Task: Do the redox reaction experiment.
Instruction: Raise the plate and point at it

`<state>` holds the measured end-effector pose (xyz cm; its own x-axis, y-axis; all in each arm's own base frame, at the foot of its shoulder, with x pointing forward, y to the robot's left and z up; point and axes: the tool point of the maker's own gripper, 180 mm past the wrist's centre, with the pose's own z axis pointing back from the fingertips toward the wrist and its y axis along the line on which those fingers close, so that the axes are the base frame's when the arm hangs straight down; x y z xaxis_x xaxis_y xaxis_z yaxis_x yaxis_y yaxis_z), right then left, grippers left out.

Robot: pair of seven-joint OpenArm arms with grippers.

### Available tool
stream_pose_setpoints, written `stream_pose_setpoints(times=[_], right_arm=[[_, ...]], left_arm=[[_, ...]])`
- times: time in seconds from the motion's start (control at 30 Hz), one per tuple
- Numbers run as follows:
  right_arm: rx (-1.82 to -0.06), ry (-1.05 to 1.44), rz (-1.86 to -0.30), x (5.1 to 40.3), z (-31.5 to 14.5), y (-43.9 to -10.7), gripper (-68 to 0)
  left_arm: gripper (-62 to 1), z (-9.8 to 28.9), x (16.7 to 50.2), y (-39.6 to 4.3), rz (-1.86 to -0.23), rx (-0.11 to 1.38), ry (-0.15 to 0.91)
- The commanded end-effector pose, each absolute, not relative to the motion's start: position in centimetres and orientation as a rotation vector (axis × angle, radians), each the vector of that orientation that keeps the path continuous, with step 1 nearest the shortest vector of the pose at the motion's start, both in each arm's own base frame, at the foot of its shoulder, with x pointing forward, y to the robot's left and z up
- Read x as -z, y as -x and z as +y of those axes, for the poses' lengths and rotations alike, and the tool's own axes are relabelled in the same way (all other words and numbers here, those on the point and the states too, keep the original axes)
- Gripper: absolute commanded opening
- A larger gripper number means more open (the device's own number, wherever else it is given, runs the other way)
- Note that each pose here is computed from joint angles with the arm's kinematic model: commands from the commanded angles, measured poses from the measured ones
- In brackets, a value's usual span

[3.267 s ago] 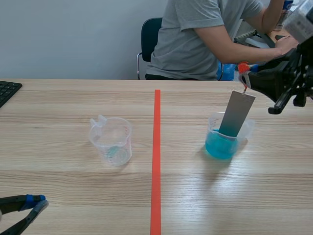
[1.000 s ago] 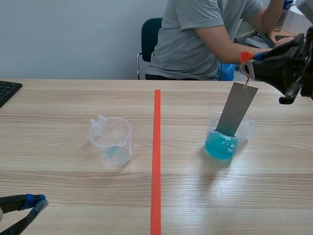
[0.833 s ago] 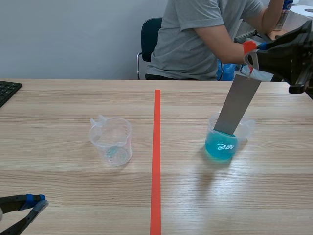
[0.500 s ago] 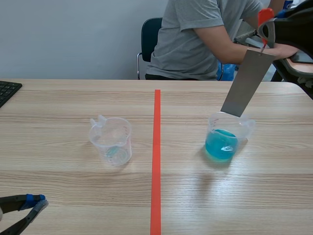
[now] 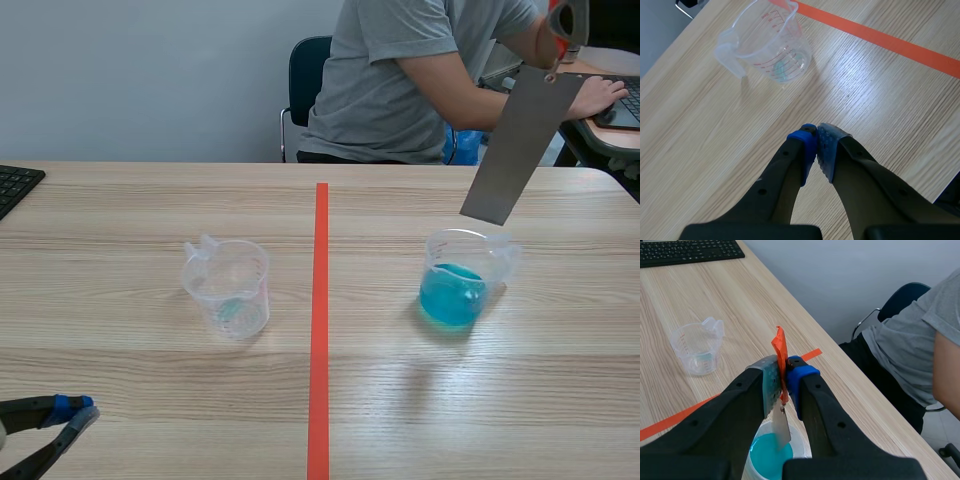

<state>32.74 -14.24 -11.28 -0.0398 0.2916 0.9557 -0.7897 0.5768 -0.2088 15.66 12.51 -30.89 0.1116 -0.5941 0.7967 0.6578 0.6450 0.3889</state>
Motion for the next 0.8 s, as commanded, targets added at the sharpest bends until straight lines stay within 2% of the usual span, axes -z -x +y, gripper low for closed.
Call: stream_pose_setpoints(times=[0.0, 0.4, 0.77], right_arm=[[-0.943, -0.465, -1.384, 9.7, -14.3, -32.8, -66.9], [-0.943, -0.465, -1.384, 9.7, -14.3, -32.8, -66.9], [-0.943, -0.464, -1.383, 9.7, -14.3, -32.9, -66.9]], left_arm=[[-57.8, 12.2, 30.6, -15.7, -1.149, 0.914, 0.076], [-57.7, 12.1, 30.5, -15.7, -1.152, 0.936, 0.076], [-57.8, 10.7, 27.4, -17.2, -1.319, 1.022, 0.142]])
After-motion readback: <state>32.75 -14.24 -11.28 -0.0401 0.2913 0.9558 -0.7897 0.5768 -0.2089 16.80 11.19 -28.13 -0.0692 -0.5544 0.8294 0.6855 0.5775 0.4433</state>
